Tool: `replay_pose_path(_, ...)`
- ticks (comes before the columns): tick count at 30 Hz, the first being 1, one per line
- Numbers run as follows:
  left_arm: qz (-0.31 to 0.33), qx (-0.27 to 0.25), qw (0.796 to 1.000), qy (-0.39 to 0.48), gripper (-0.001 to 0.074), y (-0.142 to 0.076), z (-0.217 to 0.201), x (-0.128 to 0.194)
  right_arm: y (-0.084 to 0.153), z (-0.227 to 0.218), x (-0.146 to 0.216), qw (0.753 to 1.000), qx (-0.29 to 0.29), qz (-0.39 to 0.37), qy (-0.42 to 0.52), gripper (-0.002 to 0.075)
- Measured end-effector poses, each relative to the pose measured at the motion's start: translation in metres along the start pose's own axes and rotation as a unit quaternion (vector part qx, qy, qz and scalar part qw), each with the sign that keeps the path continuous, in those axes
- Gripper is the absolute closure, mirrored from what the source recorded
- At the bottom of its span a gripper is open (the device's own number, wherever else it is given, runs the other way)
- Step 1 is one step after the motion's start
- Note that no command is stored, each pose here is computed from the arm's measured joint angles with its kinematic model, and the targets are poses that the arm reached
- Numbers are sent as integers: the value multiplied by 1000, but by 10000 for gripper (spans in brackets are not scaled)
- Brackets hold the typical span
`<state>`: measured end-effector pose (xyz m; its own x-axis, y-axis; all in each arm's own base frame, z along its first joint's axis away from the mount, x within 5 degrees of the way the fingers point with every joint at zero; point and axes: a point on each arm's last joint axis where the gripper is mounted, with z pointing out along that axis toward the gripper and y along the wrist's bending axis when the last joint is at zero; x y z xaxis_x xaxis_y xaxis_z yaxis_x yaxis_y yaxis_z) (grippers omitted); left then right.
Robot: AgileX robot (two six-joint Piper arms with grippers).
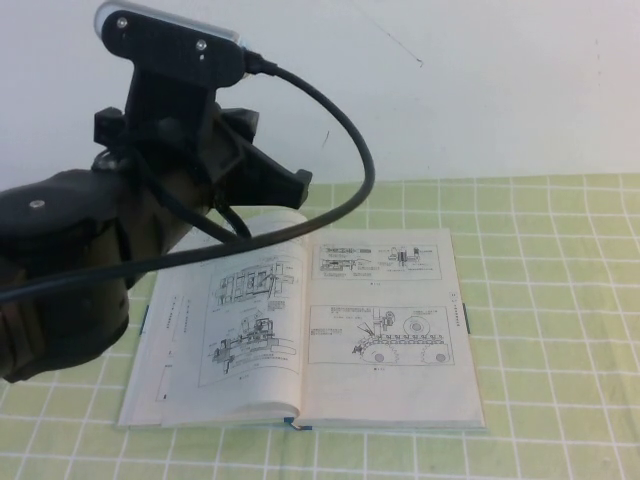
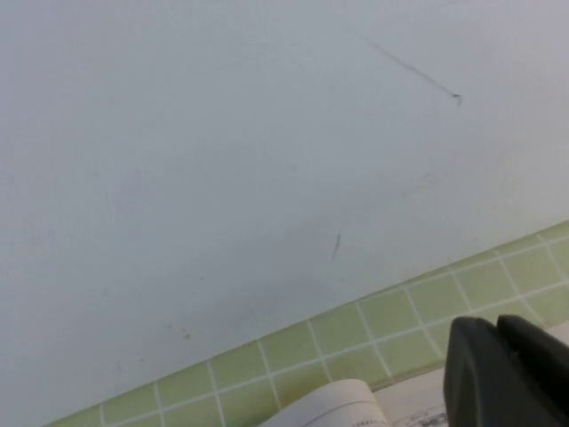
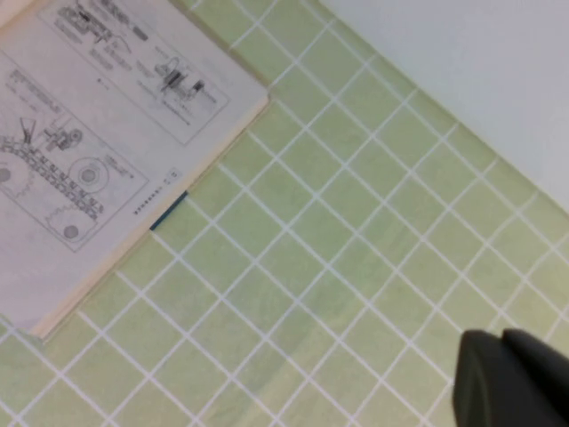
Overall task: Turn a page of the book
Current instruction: Open the closed book
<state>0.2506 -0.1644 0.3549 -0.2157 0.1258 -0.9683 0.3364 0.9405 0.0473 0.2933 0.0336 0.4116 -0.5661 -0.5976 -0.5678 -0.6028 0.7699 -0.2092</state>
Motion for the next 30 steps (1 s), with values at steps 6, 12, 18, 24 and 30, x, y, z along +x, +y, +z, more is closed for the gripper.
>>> replay_pose_path(6, 3, 1, 1000, 28, 739, -2, 7, 18, 18, -63, 12, 998, 49, -5, -29, 728)
replay_pose_path(12, -20, 51, 994, 91, 739, -18, 27, 57, 39, -98, 31, 996, 72, 2, -50, 728)
replay_pose_path(18, -2, 29, 986, 166, 739, -24, 57, 102, 55, -87, 59, 998, 53, 13, -23, 728)
replay_pose_path(24, 24, -24, 973, 227, 739, -22, 79, 141, 66, -73, 79, 998, 50, 30, -17, 728)
replay_pose_path(30, 27, -74, 969, 236, 739, -11, 82, 147, 74, -79, 89, 998, 54, 31, -23, 728)
